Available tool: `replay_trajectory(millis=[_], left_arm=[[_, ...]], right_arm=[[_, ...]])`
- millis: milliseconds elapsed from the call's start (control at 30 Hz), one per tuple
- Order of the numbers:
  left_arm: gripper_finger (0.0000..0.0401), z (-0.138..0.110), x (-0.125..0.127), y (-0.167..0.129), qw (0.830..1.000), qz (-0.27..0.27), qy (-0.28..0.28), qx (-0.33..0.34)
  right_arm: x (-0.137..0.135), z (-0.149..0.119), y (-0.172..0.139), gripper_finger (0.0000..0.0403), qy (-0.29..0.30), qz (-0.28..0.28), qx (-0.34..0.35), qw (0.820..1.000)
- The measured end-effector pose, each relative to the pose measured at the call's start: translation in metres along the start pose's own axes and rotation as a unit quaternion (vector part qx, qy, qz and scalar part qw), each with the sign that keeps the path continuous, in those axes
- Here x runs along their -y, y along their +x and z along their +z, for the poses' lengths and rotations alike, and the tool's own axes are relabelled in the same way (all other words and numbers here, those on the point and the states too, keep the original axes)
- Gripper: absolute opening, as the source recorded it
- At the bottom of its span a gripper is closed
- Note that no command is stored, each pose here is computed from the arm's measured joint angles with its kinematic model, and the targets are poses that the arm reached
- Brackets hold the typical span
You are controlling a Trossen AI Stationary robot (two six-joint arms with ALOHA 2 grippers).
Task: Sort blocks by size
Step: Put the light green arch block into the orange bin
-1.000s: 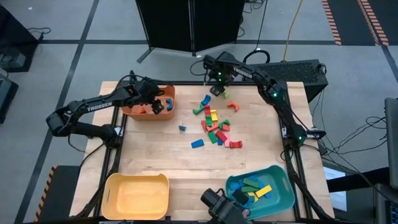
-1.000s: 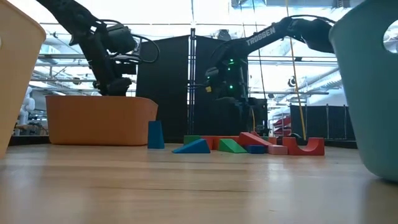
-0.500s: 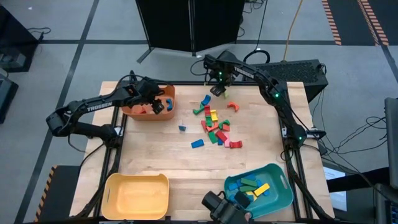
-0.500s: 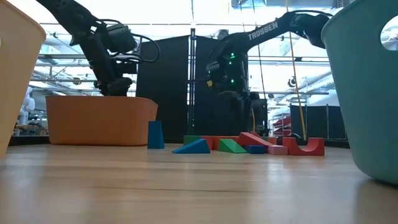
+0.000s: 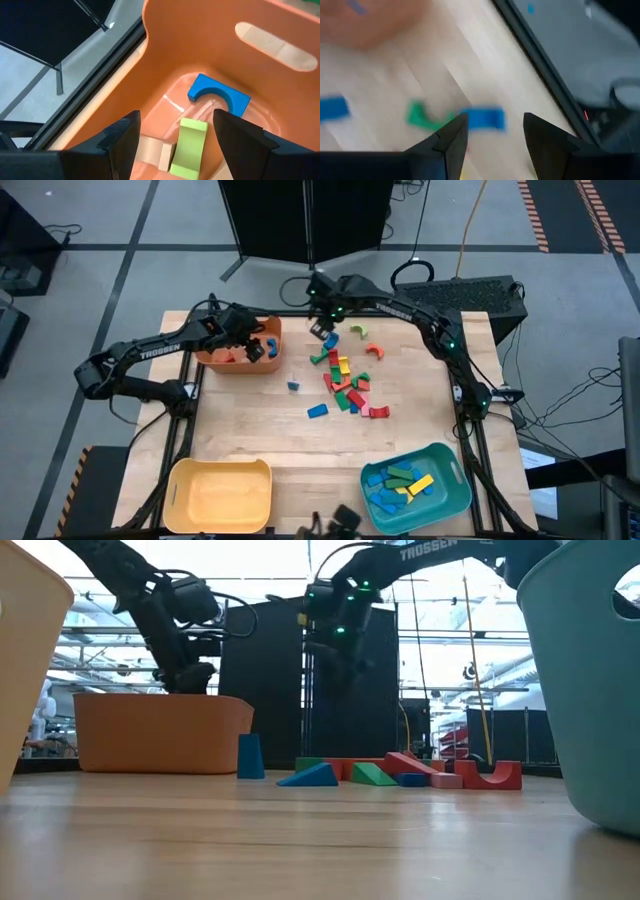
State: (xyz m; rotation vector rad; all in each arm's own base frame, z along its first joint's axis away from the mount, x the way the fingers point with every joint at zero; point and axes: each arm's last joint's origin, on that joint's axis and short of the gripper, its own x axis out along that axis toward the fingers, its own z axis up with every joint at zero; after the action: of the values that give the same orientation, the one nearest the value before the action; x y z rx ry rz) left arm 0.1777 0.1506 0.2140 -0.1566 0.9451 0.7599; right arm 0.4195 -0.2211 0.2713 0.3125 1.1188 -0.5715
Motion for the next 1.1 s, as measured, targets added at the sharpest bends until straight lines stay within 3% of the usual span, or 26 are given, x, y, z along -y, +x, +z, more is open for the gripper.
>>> replay_trajectory(millis=[200,467,867,1100], left_arm=[[0.0251,0.0,0.001,0.0,1.0,-0.009,0.0,0.001],[0.0251,0.0,0.001,0.0,1.0,-0.013,0.0,0.001],[0.0251,0.0,0.001,0.0,1.0,-0.013,0.004,0.002],[0.0251,0.0,0.001,0.0,1.0,-0.013,0.004,0.002]], right_arm=[[-0.008,0.011,0.042,0.0176,0.007,0.028,0.036,0.999],[0.029,-0.005,0.092,0.0176,0.06,-0.001,-0.055,0.997],[0.066,-0.024,0.095,0.0176,0.095,-0.092,-0.144,0.981],[0.067,-0.025,0.095,0.0176,0.097,-0.112,-0.145,0.978]])
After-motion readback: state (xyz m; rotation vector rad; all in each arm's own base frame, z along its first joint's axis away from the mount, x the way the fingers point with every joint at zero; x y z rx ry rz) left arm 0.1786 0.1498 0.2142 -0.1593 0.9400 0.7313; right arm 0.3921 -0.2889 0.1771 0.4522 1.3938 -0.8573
